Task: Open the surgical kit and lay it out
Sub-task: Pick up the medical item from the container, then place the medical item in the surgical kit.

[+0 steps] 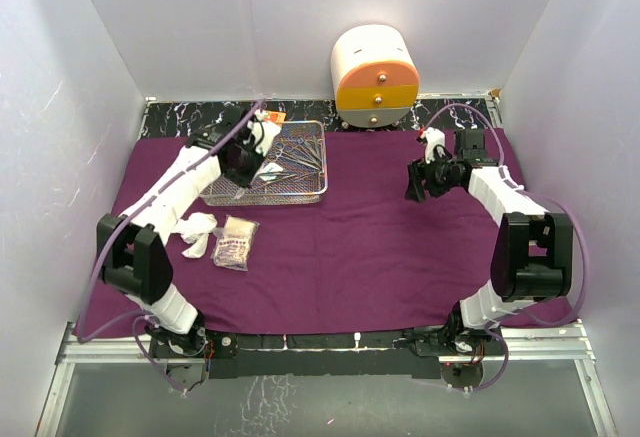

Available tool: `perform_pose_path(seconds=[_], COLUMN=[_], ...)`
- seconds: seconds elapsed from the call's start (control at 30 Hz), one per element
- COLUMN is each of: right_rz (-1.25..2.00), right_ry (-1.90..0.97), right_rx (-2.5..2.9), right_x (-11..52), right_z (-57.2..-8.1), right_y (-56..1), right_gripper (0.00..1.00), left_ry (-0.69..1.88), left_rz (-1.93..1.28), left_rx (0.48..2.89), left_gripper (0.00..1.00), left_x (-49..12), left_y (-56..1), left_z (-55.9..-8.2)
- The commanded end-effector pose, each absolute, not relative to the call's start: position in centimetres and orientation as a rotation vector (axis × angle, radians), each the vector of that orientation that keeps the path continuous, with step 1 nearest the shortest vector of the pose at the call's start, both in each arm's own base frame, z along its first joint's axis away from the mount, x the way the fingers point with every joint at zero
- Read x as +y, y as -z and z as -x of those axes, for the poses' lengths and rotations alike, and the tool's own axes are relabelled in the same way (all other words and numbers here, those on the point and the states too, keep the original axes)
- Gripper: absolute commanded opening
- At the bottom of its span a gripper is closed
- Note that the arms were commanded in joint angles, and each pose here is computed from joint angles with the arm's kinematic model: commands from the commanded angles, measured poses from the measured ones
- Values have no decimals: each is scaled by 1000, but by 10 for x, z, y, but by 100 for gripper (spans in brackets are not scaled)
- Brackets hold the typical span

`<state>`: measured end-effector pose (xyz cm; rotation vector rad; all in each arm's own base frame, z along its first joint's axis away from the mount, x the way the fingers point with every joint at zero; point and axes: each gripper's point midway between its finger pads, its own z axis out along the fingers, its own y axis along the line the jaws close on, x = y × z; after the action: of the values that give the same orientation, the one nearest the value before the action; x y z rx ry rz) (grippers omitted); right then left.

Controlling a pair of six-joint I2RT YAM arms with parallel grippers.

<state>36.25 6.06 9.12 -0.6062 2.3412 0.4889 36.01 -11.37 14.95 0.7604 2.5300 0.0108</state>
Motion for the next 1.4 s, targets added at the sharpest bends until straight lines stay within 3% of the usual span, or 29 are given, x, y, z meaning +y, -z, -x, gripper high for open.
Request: perform_pose_path(seconds=[0.0, 0.37, 0.87, 1.13, 1.37], right_rz=[616, 575, 576, 567, 570], right_ry=[-378, -408, -408, -412, -418], right_rx=[2263, 2200, 2218, 2229, 2238], right_x=[47, 40, 39, 37, 37], right_z=[-373, -371, -370, -371, -370], right_y=[-110, -128, -121, -117, -113], right_gripper=[65, 65, 65, 65, 65], left_ry=[44, 86, 96, 226, 294], left_rz=[-935, -1109, -1078, -1090, -1099], left_rx=[2523, 2638, 2784, 2855, 2821], left_gripper=[0, 0, 0, 22, 31], left_x=[-123, -146, -163, -174, -185], left_y=[-153, -102, -61, -48, -60], left_z=[-303, -240, -239, -222, -227])
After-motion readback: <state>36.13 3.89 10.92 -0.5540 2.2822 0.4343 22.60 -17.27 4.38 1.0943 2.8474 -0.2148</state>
